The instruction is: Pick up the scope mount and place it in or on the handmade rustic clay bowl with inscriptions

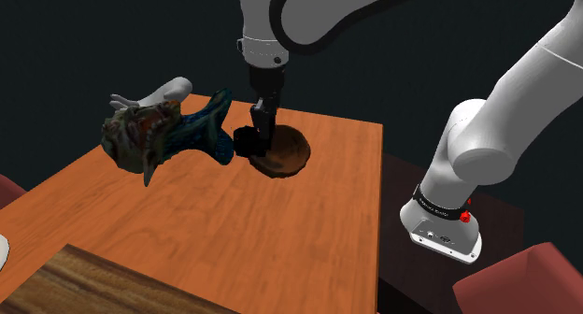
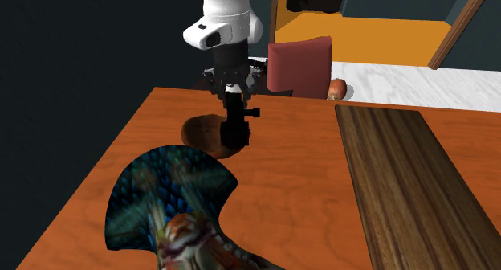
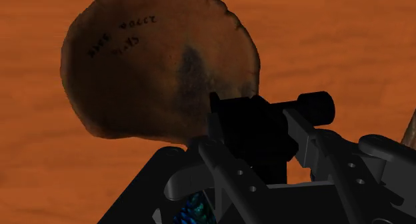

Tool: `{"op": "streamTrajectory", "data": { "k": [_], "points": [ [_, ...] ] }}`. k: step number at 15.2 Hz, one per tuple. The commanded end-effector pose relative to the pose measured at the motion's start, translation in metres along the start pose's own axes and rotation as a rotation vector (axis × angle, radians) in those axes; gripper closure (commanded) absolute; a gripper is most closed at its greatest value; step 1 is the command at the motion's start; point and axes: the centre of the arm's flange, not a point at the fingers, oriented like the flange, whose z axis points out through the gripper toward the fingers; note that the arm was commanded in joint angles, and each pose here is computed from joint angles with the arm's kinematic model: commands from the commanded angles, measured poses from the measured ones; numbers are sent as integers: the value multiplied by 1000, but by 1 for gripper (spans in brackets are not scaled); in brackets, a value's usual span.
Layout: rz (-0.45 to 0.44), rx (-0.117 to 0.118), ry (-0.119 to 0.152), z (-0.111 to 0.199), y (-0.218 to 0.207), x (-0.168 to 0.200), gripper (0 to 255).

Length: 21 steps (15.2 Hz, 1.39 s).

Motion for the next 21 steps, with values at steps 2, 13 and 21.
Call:
{"op": "streamTrajectory", "data": {
  "k": [2,13,21],
  "points": [
    [-2,1,0,3,38,-11,255],
    [-2,1,0,46,75,-26,255],
    [-2,1,0,57,76,-27,255]
  ]
}}
